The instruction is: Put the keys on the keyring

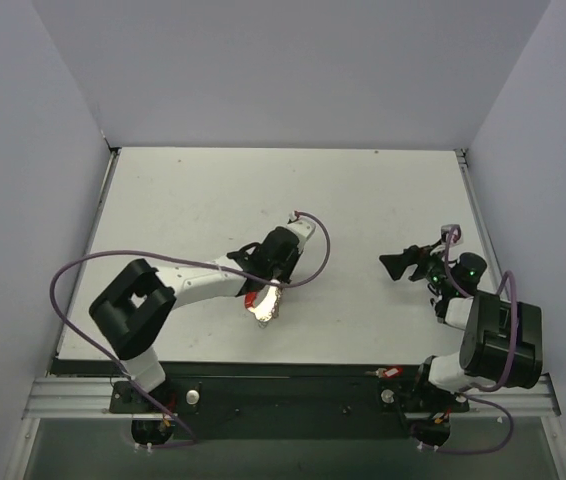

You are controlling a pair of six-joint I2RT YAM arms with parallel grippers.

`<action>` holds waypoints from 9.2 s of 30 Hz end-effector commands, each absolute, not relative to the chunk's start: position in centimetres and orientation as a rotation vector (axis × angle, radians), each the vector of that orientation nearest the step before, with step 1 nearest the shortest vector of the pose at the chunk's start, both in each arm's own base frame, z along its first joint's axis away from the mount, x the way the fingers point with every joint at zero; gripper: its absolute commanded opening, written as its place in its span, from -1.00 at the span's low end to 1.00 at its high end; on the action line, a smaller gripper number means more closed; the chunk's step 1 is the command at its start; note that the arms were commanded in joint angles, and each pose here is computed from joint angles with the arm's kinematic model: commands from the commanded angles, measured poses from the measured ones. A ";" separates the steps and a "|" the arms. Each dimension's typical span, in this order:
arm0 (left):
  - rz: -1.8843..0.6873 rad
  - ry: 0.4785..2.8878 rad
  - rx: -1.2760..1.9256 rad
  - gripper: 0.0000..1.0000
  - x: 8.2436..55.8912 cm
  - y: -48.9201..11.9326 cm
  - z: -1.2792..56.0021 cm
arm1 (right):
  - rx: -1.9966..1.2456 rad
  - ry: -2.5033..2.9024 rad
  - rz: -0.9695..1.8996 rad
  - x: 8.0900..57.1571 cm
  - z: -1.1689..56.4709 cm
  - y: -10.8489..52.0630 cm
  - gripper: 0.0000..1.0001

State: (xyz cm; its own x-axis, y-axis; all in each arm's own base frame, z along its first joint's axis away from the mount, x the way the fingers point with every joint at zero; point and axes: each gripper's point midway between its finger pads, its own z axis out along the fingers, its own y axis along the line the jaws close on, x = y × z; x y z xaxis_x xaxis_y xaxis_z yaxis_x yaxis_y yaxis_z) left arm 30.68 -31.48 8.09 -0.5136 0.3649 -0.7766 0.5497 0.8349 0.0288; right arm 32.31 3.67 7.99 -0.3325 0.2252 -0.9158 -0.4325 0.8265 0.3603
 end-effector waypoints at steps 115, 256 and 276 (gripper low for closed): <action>-0.330 2.861 0.556 -1.00 4.6 -52.1 -0.6 | 0.381 1.862 0.684 28.9 23.3 -12.7 1.00; -0.224 2.863 0.568 -0.26 6.9 -43.2 -0.6 | 0.356 2.139 0.870 21.4 18.5 -11.7 1.00; -0.280 2.943 0.546 -0.53 6.7 -45.6 -3.5 | 0.215 2.059 0.973 20.6 19.7 -10.3 1.00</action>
State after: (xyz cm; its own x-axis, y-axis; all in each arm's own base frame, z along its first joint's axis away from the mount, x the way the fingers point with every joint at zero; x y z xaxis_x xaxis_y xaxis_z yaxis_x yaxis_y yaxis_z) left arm 5.30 -45.74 0.41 -0.9182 0.3585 -0.1684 0.3896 0.8941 -0.2211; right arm 21.25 -12.28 16.89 -0.6696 0.4242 -0.6097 -0.1355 0.7373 0.6618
